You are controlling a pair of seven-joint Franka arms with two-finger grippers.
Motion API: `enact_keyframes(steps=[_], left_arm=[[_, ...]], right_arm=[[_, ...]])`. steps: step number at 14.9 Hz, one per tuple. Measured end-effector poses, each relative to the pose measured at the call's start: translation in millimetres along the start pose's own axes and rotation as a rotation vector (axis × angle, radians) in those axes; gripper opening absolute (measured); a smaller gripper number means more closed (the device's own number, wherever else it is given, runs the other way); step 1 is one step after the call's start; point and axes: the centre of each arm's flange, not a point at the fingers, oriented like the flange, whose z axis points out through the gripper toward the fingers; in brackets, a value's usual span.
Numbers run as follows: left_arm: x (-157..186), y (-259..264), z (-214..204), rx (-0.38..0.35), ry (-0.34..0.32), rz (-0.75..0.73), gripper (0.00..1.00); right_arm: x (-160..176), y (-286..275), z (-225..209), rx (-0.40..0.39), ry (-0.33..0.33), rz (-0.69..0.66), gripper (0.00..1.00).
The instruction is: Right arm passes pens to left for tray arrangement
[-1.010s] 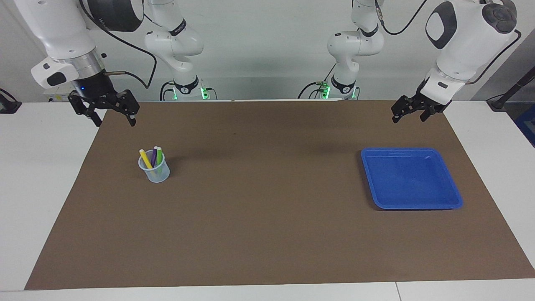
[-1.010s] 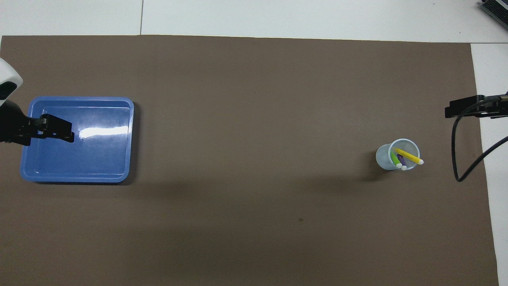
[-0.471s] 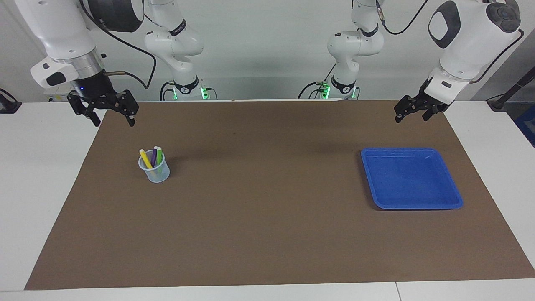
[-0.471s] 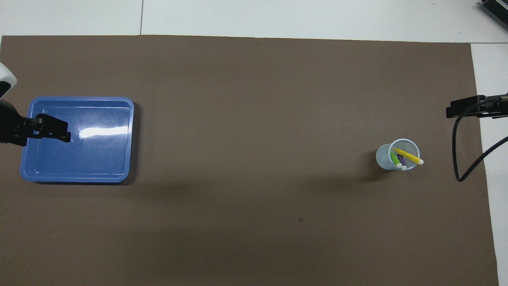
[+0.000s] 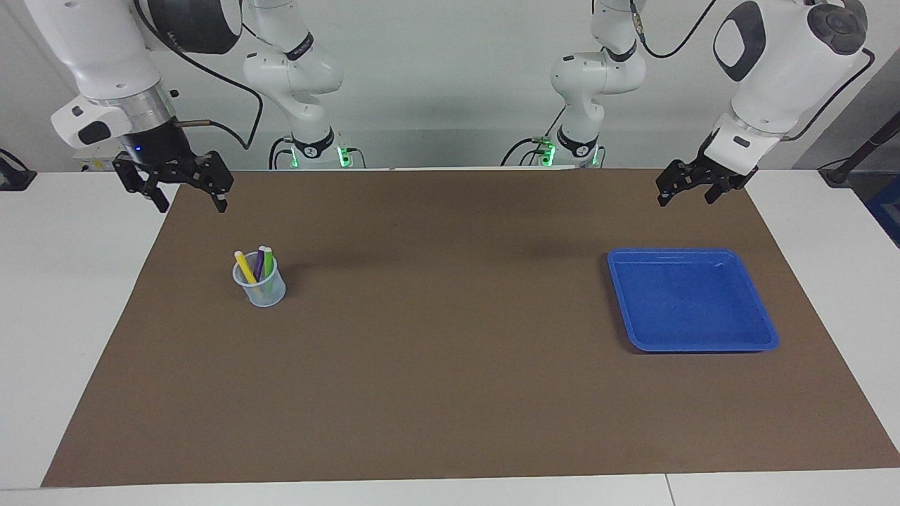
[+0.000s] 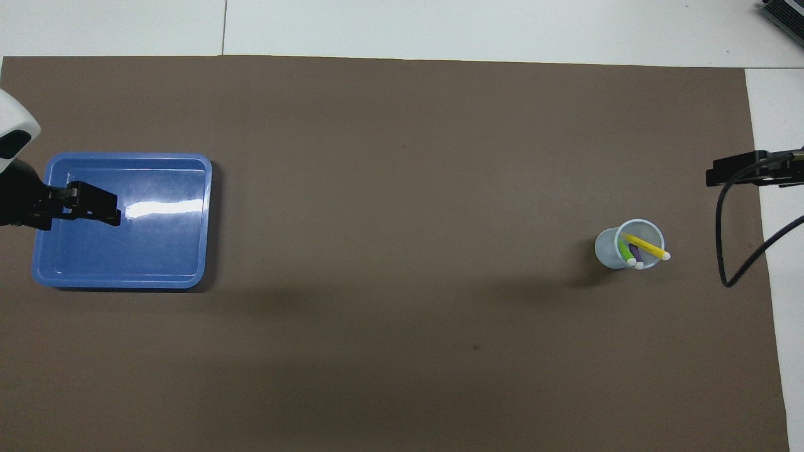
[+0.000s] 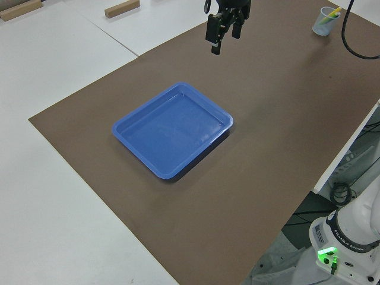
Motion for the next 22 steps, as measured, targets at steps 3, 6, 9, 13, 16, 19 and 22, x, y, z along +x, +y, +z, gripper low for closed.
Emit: enact_keyframes(steps=[3, 6, 9, 13, 16, 19, 22], left_arm=[[-1, 2, 0, 0.001, -0.003, 0.004, 1.00], [-2, 14, -1, 0.002, -0.003, 0.020, 1.00], [-3, 15, -1, 0.003, -0.004, -0.048, 1.00], [-3, 16, 0, 0.004, -0.008, -0.159, 1.00], [-5, 30, 2, 0.008, -0.013, -0.265, 1.00], [-10, 44, 5, 0.016, -0.029, -0.320, 1.00], [-11, 42, 3, 0.015, -0.028, -0.369, 1.00]], right_arm=[[0, 0, 0, 0.000, 0.000, 0.000, 1.00], [0, 1, 0, 0.000, 0.000, 0.002, 1.00], [0, 2, 0, 0.000, 0.000, 0.003, 1.00], [0, 0, 0, -0.001, 0.002, 0.000, 1.00], [1, -1, 1, -0.003, 0.009, -0.004, 1.00], [1, -5, 5, -0.002, 0.009, -0.010, 1.00], [2, -5, 7, -0.002, 0.012, -0.010, 1.00]])
